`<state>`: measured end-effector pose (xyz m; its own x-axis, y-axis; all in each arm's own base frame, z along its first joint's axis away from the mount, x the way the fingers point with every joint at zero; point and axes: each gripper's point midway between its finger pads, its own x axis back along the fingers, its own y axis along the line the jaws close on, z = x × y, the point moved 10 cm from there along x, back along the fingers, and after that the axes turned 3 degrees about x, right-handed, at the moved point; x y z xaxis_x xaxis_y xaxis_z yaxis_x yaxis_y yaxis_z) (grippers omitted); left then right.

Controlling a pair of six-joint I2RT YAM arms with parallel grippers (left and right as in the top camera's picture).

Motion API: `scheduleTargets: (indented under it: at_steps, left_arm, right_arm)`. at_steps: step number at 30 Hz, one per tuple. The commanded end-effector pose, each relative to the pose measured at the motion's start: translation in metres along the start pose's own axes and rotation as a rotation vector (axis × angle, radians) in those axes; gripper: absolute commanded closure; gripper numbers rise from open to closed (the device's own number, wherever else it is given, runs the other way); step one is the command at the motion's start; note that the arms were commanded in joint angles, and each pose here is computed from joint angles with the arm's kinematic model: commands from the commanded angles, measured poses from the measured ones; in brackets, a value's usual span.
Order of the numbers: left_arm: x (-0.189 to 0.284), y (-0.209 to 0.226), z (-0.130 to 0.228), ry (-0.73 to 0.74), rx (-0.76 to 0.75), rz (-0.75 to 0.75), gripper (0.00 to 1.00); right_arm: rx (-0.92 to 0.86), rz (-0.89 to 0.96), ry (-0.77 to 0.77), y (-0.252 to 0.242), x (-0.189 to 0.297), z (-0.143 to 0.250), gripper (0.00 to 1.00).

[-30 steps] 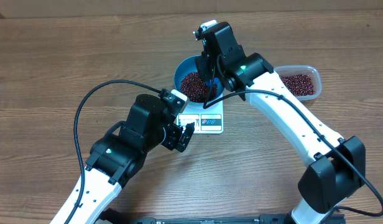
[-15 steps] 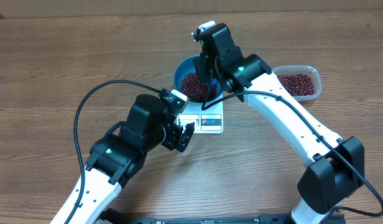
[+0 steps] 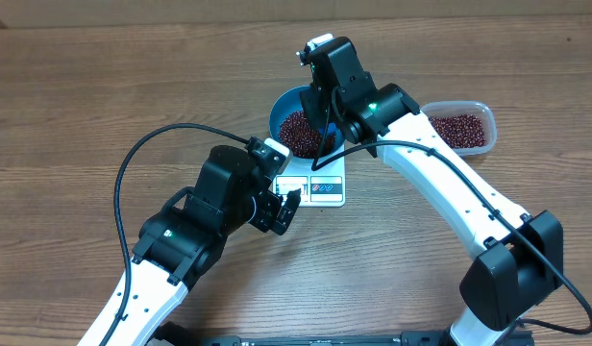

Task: Scoop item into bowl and weigh 150g on scale
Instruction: 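Tilt the blue cup to pour beans slowly into the bowl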

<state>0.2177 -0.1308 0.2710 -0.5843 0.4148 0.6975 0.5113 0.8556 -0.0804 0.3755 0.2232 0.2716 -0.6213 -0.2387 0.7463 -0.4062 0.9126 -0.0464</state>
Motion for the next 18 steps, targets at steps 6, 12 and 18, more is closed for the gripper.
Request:
scheduleTargets:
  at_steps: [6,12,18]
  left_arm:
    - [0.0043,0.0002,-0.0063,-0.023,-0.010,0.007,0.00]
    - [0.0043,0.0002,-0.0067,-0.026,-0.010,0.007,0.01]
    - [0.0043,0.0002,-0.0067,-0.026,-0.010,0.007,0.00]
  right_arm:
    - [-0.003,0.047,-0.082,-0.0037,0.0246,-0.0168,0.96]
    - [0.007,0.038,-0.075,0.0019,0.0252,-0.0153,0.96]
    - [0.014,0.047,-0.086,0.0044,0.0257,-0.0165,0.96]
